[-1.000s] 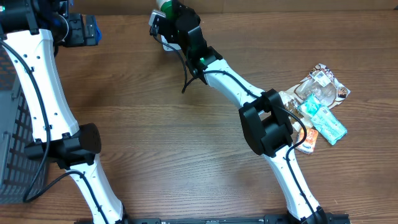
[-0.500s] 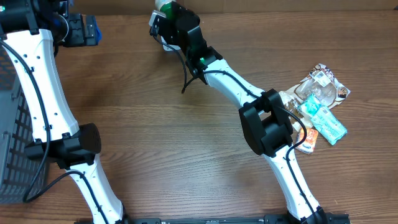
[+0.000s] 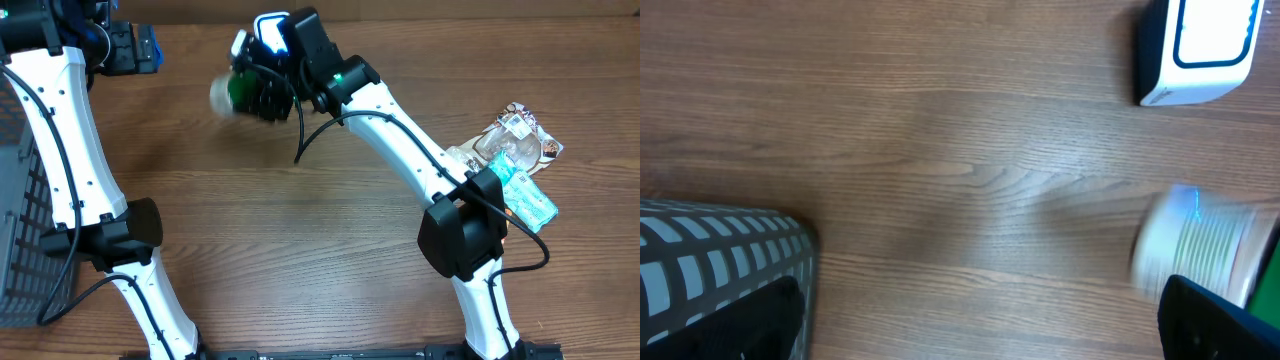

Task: Scan the item barcode
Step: 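Carry the jar right and set it upright beside the bag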

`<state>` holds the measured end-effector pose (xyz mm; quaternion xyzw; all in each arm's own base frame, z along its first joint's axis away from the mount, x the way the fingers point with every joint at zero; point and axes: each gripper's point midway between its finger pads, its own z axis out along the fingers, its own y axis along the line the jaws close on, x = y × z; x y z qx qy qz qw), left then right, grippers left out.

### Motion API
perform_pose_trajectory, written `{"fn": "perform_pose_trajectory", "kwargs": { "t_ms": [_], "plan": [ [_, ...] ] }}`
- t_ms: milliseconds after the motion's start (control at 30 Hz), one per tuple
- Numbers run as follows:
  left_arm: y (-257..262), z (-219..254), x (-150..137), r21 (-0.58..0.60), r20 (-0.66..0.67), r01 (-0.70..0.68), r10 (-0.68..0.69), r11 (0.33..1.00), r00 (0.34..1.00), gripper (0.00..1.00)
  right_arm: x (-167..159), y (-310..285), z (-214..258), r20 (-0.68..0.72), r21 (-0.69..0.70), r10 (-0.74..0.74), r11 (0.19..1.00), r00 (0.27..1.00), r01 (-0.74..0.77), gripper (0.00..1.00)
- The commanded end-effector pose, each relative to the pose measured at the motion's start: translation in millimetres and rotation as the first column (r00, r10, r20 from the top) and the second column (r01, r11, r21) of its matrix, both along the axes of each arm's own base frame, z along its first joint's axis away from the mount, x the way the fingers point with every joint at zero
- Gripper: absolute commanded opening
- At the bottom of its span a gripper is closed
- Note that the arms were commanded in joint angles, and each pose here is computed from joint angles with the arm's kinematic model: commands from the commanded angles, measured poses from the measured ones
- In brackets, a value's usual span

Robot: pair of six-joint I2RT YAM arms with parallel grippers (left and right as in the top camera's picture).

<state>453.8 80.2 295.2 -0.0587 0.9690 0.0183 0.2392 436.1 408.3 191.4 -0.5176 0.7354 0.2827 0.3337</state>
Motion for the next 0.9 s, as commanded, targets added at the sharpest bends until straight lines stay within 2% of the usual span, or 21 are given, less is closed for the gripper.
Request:
{"fn": "perform_pose_trajectory", "kwargs": {
  "t_ms": [0, 133, 200, 267, 333, 433, 533, 700, 800, 867],
  "plan": [
    [-4.0, 15.0, -5.2, 0.015, 0.034, 0.016, -0.016, 1.0, 0.999, 1.0, -37.4, -5.8, 6.1, -0.237, 0.032, 0.022, 0.999, 0.971, -0.015, 0.62],
    [-3.9, 15.0, -5.2, 0.015, 0.034, 0.015, -0.016, 1.0, 0.999, 1.0, -48.0, -58.6, -38.0, -0.327, -0.26, -0.172, 0.962, 0.929, 0.086, 0.61],
    [-3.9, 15.0, -5.2, 0.015, 0.034, 0.015, -0.016, 1.0, 0.999, 0.99, -51.9, -105.2, -60.2, -0.295, -0.478, -0.311, 0.867, 0.903, 0.142, 0.62],
    [-3.9, 15.0, -5.2, 0.015, 0.034, 0.015, -0.016, 1.0, 0.999, 1.0, -57.1, -143.0, -69.5, -0.267, -0.613, -0.394, 0.774, 0.879, 0.161, 0.62],
    [-4.0, 15.0, -5.2, 0.015, 0.034, 0.016, -0.016, 1.0, 0.999, 1.0, -57.4, -173.8, -73.0, -0.236, -0.696, -0.48, 0.69, 0.845, 0.197, 0.62],
    [-3.9, 15.0, -5.2, 0.015, 0.034, 0.015, -0.016, 1.0, 0.999, 1.0, -40.4, -218.6, -73.6, -0.141, -0.762, -0.654, 0.551, 0.744, 0.339, 0.61],
    [-4.0, 15.0, -5.2, 0.015, 0.034, 0.016, -0.016, 1.0, 0.999, 1.0, -16.7, -263.3, -71.9, -0.049, -0.765, -0.818, 0.399, 0.572, 0.505, 0.56],
    [-4.0, 15.0, -5.2, 0.015, 0.034, 0.016, -0.016, 1.0, 0.999, 1.0, 17.1, -330.4, -70.4, -0.046, -0.691, -0.986, 0.148, 0.162, 0.708, 0.51],
    [-4.0, 15.0, -5.2, 0.015, 0.034, 0.016, -0.016, 1.0, 0.999, 0.99, 30.7, -361.8, -69.5, -0.062, -0.654, -0.998, 0.054, 0.017, 0.754, 0.51],
    [-3.9, 15.0, -5.2, 0.015, 0.034, 0.015, -0.016, 1.0, 0.999, 1.0, 37.2, -378.3, -68.8, -0.07, -0.637, -0.997, 0.022, -0.029, 0.771, 0.52]
  ]
}}
